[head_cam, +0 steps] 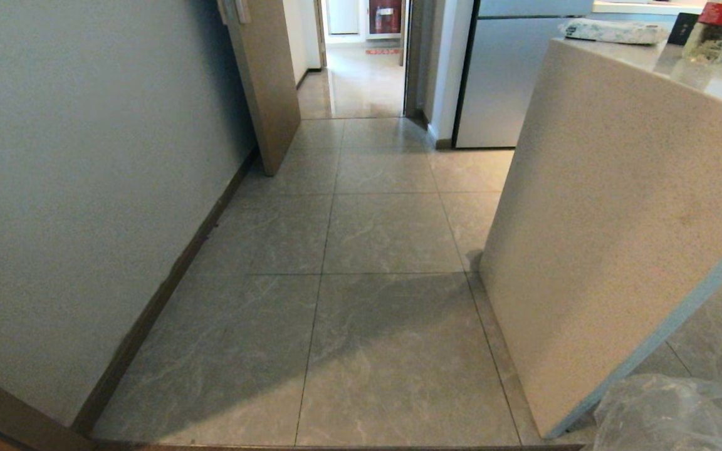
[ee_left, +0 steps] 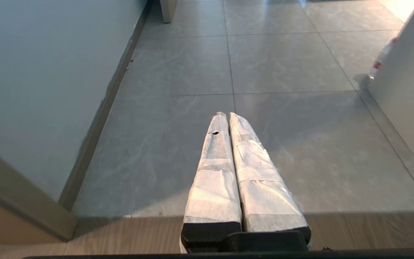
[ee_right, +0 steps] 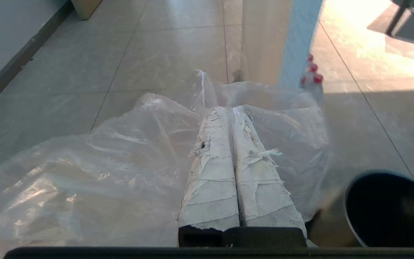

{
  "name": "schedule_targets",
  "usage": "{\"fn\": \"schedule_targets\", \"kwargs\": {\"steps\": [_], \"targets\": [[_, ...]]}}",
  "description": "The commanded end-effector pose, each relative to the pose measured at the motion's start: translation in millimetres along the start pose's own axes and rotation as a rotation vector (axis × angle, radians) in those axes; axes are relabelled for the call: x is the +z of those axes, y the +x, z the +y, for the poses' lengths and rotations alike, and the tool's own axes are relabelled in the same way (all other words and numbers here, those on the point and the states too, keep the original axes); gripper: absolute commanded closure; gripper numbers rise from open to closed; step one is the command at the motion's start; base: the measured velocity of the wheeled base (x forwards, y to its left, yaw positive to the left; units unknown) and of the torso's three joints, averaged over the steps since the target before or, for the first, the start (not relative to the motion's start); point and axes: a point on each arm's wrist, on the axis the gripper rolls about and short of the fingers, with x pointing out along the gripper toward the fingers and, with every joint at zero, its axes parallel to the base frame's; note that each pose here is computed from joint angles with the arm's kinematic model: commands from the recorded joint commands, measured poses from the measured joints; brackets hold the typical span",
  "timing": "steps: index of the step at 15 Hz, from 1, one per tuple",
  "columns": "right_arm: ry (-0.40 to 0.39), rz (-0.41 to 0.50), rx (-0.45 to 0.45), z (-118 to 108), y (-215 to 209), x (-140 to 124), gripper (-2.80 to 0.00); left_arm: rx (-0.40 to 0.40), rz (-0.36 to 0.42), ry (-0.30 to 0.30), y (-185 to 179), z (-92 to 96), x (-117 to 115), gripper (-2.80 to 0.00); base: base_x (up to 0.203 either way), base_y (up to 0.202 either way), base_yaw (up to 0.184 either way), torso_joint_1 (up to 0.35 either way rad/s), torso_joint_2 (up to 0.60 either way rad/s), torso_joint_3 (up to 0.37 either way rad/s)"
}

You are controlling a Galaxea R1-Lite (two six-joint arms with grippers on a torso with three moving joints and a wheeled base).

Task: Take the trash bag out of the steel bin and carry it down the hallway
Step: Put the trash bag at the door

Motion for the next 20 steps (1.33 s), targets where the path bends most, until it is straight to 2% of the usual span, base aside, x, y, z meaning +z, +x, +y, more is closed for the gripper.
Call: {"fn": "schedule_targets", "kwargs": {"steps": [1,20], "targets": [[0.0,0.002,0.001,0.0,0.2,-0.4,0.0,0.0,0.0,0.0,0.0,0.0,0.0,0.0,0.189,0.0,0.003,0.005,0.0,0.002],[0.0,0.002,0.001,0.0,0.2,-0.4,0.0,0.0,0.0,-0.003,0.0,0.0,0.0,0.0,0.188,0.0,0.0,0.002,0.0,0.003]]}}
